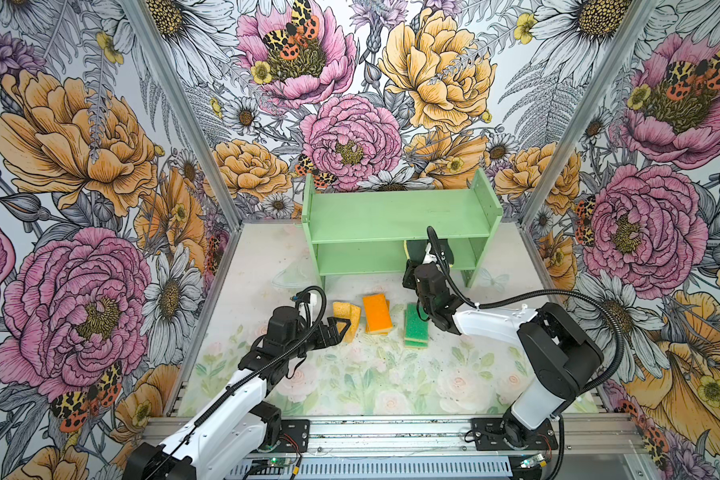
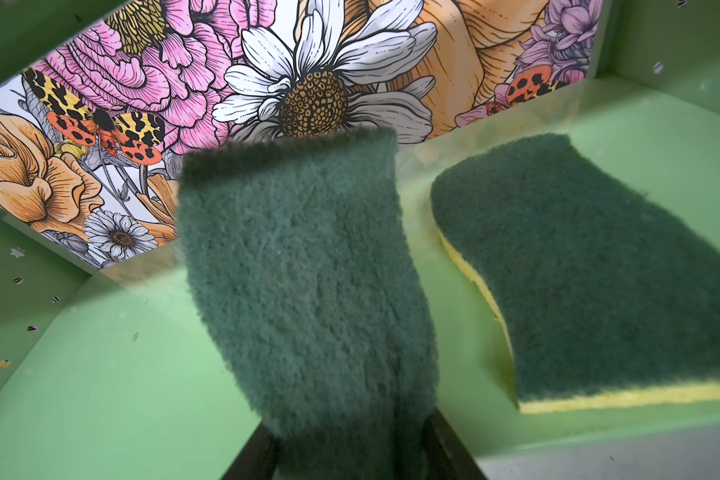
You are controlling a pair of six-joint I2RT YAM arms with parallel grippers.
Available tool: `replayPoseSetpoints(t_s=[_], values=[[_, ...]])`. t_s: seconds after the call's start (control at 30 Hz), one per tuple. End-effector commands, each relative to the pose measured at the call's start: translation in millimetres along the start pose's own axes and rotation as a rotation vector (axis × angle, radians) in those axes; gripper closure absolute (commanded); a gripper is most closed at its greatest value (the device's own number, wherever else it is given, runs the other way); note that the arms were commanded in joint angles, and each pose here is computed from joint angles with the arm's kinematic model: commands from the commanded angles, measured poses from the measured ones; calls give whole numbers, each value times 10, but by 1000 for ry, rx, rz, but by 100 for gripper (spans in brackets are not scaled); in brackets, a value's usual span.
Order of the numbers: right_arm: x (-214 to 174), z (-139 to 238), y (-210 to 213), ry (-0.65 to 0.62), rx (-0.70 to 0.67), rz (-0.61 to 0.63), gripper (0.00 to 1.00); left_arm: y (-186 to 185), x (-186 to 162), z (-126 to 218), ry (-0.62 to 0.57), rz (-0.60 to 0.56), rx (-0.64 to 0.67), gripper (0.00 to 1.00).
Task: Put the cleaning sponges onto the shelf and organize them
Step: 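Push the held scouring pad into the lower shelf beside the placed sponge, then lower the scouring pad onto the lower shelf with the right gripper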
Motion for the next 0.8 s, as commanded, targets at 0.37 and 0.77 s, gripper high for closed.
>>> replayPoseSetpoints(t_s=[0.37, 0.77], values=[[-79, -28, -2, -8, -50, 23, 51, 8, -4, 22, -3, -14, -13, 1], [-90, -39, 18, -5, -48, 25, 38, 14, -4, 23, -2, -12, -12, 1]])
Point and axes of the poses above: each gripper's point midway between its finger pads, its own z axis back along the fingers, its own y axis along the line the jaws close on, x = y × z, the point moved 10 cm from there along z, back along the fingers, and after that the axes turned 3 degrees about z, right-handed, at the moved point
